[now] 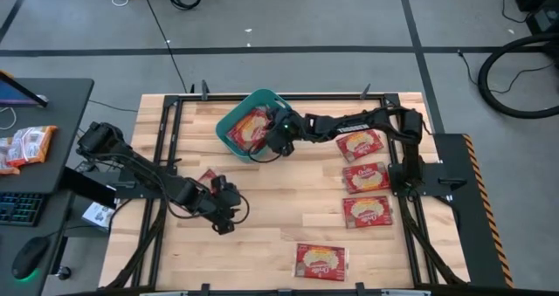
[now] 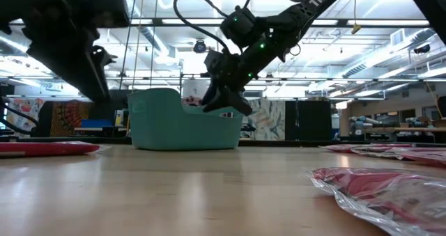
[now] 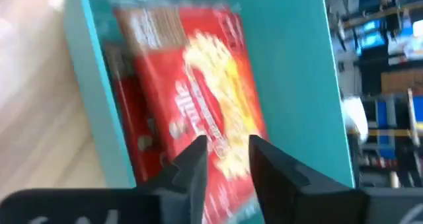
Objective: Sort popcorn bags into baskets
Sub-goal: Put the red popcorn pack into the blue bin
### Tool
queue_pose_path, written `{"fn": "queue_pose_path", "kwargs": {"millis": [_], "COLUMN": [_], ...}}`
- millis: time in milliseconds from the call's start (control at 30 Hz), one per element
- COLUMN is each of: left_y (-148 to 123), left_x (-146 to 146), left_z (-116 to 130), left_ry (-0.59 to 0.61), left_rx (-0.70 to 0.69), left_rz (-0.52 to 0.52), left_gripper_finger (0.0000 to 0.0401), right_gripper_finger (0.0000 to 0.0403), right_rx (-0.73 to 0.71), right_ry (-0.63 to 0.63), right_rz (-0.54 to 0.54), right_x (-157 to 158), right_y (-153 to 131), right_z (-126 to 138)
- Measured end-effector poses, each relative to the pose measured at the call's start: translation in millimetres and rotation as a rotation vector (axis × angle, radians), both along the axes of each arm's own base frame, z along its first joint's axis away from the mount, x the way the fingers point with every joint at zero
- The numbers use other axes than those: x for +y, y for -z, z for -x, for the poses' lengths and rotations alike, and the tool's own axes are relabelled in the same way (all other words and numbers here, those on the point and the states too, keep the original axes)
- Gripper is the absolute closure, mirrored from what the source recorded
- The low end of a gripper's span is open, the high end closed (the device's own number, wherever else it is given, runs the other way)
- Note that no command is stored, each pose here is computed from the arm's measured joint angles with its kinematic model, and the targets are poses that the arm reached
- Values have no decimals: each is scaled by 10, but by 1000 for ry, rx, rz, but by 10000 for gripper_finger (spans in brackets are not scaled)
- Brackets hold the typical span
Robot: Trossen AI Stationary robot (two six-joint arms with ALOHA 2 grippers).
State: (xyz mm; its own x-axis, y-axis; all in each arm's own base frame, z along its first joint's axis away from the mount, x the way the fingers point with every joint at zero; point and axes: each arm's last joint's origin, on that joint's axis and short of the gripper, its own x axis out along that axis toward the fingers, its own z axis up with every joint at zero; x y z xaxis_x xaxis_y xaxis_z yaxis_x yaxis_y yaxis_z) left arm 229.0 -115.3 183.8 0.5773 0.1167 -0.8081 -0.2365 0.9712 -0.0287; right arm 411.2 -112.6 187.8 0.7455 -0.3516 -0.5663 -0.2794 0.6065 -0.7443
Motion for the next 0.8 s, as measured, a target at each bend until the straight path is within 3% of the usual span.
{"fn": "queue_pose_path", "kwargs": {"millis": [233,500,800], "left_y": [-31,-175,184], "left_x": [75,222,385], "left_z": [160,416,694], "left_ry": [-68,-180,-332], "left_rx": [116,195,384], "left_rz": [34,19,-14], "left_gripper_finger": [260,260,260], "right_gripper_finger": [263,265,268], "right_rx": [32,-43,-18], "right_ry": [58,5,-67], "right_rz": [88,-30,-178], "right_x": [344,929,1629], "right_y": [-254,-692,-761], "right_z": [65,252,432]}}
